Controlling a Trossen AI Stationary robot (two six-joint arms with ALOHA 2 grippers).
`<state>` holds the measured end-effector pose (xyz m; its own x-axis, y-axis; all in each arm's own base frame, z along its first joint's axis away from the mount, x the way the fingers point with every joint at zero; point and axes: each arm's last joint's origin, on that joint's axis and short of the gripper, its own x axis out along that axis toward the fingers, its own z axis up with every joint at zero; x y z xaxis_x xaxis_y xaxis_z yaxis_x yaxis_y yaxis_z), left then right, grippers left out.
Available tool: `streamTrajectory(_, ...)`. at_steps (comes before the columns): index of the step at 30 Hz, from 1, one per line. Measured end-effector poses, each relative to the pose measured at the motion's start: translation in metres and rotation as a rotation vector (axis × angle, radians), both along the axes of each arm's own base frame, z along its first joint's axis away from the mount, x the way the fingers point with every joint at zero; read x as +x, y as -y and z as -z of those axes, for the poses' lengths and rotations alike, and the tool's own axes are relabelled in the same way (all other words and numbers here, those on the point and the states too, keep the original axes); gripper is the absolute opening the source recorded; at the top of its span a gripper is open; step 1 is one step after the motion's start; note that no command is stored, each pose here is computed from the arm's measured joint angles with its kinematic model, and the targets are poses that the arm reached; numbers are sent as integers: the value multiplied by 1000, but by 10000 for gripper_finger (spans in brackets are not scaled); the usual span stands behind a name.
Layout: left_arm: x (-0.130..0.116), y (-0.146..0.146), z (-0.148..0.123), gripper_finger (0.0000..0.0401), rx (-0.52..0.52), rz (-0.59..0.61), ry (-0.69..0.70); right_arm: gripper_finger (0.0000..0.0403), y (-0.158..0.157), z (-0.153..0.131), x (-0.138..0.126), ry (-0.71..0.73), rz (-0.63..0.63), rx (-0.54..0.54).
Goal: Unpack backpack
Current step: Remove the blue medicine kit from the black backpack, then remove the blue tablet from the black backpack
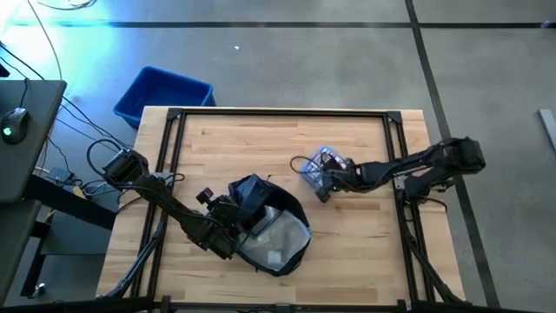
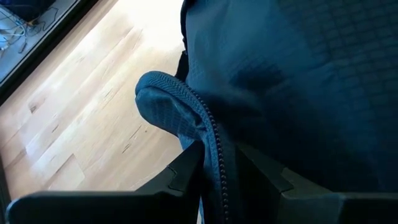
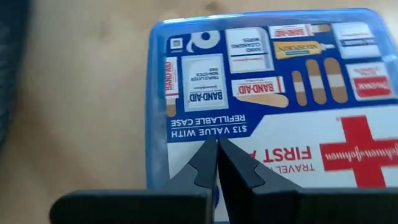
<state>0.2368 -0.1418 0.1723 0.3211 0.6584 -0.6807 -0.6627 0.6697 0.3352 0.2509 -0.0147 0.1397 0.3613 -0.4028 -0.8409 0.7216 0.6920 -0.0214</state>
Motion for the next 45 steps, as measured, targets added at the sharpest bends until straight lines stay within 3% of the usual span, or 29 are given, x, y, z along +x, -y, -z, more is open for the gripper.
streamTrajectory(4,0,0,0,76,7,1,3,0,33,4,-5,-50,138,-105)
streamTrajectory(7,0,0,0,76,7,1,3,0,43,-1,-6,-69,116,-266)
streamTrajectory(10,0,0,0,76,5,0,1,0,38,-24,6,111,48,-294)
streamTrajectory(13,0,0,0,76,8,1,0,0,17,-31,15,209,-134,-230)
streamTrajectory(16,0,-1,0,76,12,1,1,0,-25,-40,27,348,-450,-170)
streamTrajectory(19,1,0,1,76,26,8,2,0,-69,-50,31,468,-713,-199)
streamTrajectory(24,2,-2,3,76,46,18,-4,11,-116,-58,34,590,-844,-303)
streamTrajectory(29,6,-5,3,76,39,11,2,72,-143,-55,69,495,-951,-376)
streamTrajectory(34,9,-8,4,76,17,15,-27,149,-171,-38,119,304,-1074,-451)
streamTrajectory(37,10,-7,4,76,6,15,-20,184,-186,-29,146,250,-1053,-525)
streamTrajectory(45,5,0,4,76,-7,40,-29,219,-205,-4,189,31,-1053,-598)
